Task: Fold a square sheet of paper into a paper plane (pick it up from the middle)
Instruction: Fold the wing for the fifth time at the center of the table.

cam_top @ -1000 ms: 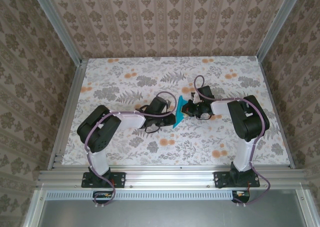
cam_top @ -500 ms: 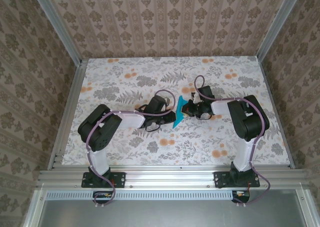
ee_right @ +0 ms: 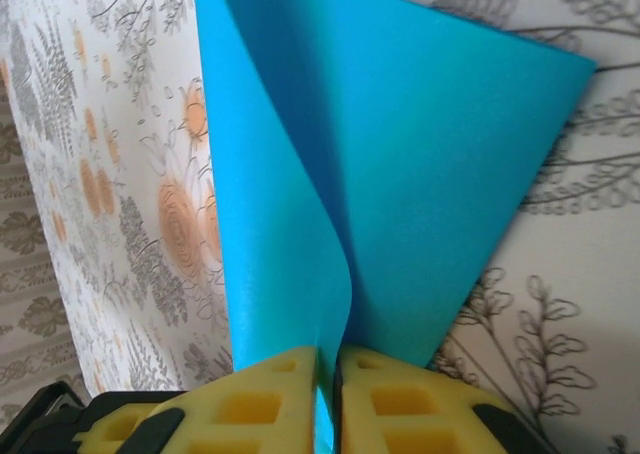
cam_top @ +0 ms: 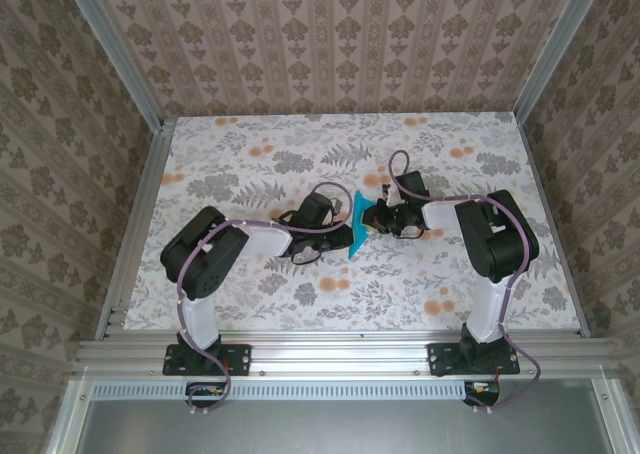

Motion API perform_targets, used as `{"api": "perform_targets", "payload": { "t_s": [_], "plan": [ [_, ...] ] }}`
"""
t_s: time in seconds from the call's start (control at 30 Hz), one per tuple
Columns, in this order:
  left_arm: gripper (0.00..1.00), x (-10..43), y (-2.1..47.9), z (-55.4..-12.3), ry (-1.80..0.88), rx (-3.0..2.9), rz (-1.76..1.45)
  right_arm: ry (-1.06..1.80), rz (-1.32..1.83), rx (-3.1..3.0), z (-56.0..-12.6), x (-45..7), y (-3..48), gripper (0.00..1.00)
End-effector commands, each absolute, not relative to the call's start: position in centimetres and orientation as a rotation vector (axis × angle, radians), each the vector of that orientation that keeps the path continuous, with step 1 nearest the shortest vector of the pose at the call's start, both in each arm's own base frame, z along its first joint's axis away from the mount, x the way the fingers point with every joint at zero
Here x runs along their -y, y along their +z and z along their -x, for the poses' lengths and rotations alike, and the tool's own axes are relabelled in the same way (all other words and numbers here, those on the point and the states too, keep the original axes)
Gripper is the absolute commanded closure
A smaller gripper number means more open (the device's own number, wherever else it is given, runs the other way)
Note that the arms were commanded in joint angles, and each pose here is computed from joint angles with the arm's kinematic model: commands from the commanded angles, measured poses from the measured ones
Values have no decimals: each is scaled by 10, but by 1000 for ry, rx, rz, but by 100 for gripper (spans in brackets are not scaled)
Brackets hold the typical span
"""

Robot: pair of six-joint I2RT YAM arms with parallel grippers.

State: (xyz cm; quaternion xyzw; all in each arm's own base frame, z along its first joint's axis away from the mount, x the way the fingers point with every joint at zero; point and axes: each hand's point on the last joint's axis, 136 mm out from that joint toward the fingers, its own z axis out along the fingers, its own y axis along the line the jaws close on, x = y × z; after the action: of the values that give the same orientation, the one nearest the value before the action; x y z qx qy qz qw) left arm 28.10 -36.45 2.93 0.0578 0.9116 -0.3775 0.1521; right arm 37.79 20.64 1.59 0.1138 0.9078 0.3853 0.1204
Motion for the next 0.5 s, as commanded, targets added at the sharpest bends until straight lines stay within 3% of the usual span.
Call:
{"api": "perform_targets", "payload": {
  "t_s": [0.0, 0.33, 0.47],
  "plan": [
    [81, 369, 26, -281, -1075, -2632, -193, 994, -439, -2779, -359, -190, -26, 82],
    [82, 367, 16, -275, -928, -2696, -273, 989, -449, -2786, -358, -188, -29, 79],
    [82, 366, 12, -274, -871, -2715, -302, 978, -458, -2790, -356, -187, -31, 82]
  ]
}}
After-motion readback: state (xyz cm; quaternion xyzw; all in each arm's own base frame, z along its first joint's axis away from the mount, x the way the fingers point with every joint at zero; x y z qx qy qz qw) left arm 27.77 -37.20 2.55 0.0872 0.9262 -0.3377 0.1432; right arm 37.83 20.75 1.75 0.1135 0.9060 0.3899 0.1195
